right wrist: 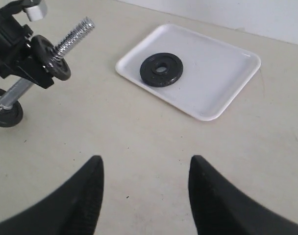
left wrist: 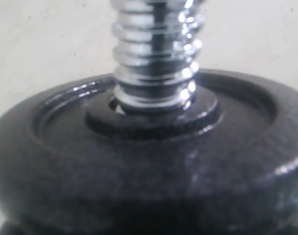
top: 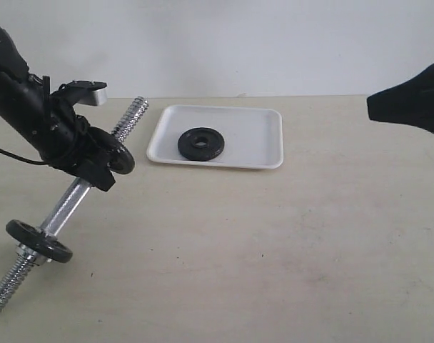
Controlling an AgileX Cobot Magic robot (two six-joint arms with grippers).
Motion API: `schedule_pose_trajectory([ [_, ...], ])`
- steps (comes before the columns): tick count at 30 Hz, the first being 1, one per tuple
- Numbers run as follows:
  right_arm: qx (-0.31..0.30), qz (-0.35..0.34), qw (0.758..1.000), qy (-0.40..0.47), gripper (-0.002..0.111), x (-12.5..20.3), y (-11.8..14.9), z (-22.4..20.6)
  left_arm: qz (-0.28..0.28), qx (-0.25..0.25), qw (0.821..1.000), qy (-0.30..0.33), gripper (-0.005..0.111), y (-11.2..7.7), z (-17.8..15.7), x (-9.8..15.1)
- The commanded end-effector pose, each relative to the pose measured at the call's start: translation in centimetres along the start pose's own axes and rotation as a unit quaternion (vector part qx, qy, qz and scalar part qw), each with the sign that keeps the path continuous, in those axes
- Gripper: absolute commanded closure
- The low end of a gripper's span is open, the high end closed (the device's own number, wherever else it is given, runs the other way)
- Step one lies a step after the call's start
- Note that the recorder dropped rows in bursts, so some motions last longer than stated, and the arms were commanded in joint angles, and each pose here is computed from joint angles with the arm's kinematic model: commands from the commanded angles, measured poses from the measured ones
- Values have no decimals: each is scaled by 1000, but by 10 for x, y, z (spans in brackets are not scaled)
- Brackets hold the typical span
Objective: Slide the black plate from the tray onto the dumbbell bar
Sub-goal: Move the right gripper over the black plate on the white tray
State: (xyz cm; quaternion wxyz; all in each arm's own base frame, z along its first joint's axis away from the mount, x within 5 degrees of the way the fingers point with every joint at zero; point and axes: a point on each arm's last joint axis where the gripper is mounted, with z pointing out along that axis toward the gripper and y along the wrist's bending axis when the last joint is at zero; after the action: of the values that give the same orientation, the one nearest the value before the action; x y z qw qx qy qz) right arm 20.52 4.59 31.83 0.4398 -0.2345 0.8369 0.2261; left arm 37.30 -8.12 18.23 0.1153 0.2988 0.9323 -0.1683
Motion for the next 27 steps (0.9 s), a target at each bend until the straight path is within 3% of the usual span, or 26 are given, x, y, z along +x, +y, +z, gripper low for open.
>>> schedule_pose_trajectory([
  [1, -6, 11, 1000, -9, 60, -1, -12, 16, 48, -18, 996, -72, 102, -12, -42, -13],
  [3, -13, 18, 1000, -21, 60, -4, -14, 21, 34, -29, 995, -87, 102, -11, -49, -14],
  [6, -14, -5, 999, -32, 60, -7, -13, 31, 59, -37, 993, -97, 102, -12, -55, -15],
  [12, 65, -104, 992, -42, 60, -18, 9, 78, 65, -31, 992, -106, 102, -14, -56, -16],
  [21, 46, -89, 995, -8, 60, -46, -19, 159, 36, -10, 996, -81, 102, -17, -44, -3],
  [27, 43, -90, 995, 0, 60, -52, -30, 187, 24, -1, 996, -89, 102, -18, -42, -3],
])
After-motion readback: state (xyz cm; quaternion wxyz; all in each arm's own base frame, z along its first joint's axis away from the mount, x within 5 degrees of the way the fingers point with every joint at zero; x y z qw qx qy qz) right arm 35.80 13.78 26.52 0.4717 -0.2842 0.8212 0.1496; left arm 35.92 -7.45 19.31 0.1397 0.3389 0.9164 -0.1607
